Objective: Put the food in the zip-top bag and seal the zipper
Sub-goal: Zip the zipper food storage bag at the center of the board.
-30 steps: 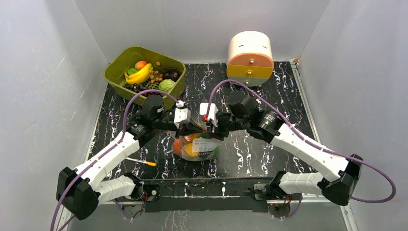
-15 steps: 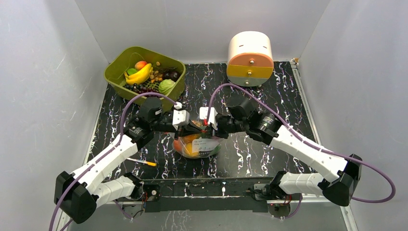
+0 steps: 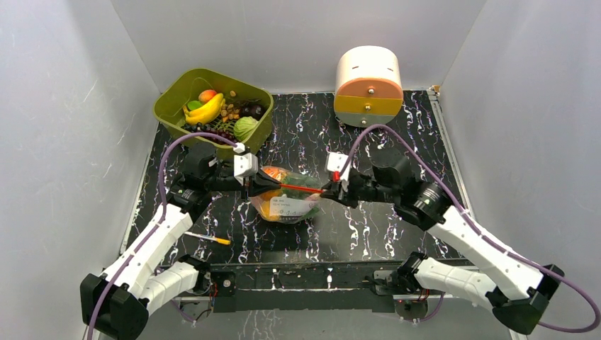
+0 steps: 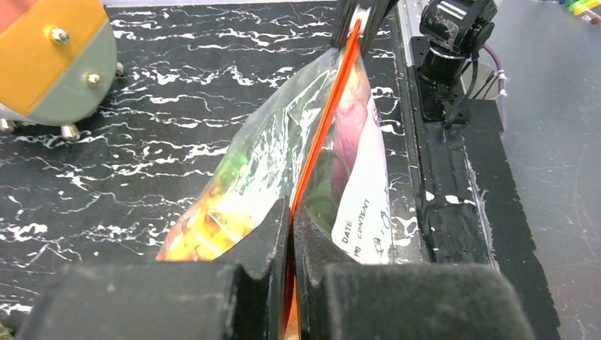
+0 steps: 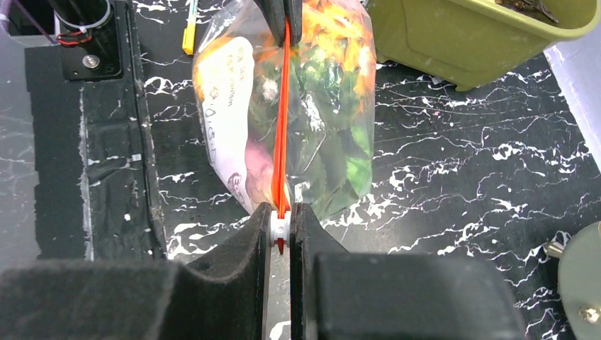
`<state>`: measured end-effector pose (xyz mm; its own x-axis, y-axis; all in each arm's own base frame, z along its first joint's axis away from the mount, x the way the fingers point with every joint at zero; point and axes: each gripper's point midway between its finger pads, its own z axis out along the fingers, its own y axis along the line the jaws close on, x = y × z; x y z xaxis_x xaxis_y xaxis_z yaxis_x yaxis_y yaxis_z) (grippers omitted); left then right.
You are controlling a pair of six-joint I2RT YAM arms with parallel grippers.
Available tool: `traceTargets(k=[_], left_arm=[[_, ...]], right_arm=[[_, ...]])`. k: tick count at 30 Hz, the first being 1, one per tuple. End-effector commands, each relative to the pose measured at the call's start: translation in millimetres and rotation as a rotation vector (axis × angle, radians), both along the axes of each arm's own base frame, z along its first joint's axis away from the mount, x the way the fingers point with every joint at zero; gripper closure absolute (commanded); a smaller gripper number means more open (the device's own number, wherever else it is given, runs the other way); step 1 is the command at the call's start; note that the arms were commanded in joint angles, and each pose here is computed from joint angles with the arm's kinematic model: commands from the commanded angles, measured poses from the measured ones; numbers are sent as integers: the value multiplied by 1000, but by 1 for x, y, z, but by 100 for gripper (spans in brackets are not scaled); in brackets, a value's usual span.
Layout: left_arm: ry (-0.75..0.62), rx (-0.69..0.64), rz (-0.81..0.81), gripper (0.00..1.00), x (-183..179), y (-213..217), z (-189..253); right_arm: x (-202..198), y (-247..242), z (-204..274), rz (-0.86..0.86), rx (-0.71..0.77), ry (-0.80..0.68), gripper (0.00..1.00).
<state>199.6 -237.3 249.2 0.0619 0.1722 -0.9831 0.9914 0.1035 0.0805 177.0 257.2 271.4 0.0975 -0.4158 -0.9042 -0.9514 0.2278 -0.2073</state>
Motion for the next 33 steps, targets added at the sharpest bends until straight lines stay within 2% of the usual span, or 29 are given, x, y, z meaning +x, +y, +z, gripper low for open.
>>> traceTargets(k=[1, 9, 18, 29, 33], left_arm=[[17, 18, 110, 100, 17, 17, -10], [15, 51, 109, 100, 17, 19, -6], [39, 93, 166, 100, 23, 25, -19], [68, 79, 164, 100, 24, 23, -22], [82, 57, 160, 100, 26, 19, -17]], right_arm=[[-16, -29, -10, -80, -29, 86, 100], [0, -36, 0, -158, -70, 62, 100], [-10, -61, 11, -266, -70, 112, 100], [-12, -62, 19, -375, 62, 206, 100], [-4, -45, 7, -439, 206, 325, 100]])
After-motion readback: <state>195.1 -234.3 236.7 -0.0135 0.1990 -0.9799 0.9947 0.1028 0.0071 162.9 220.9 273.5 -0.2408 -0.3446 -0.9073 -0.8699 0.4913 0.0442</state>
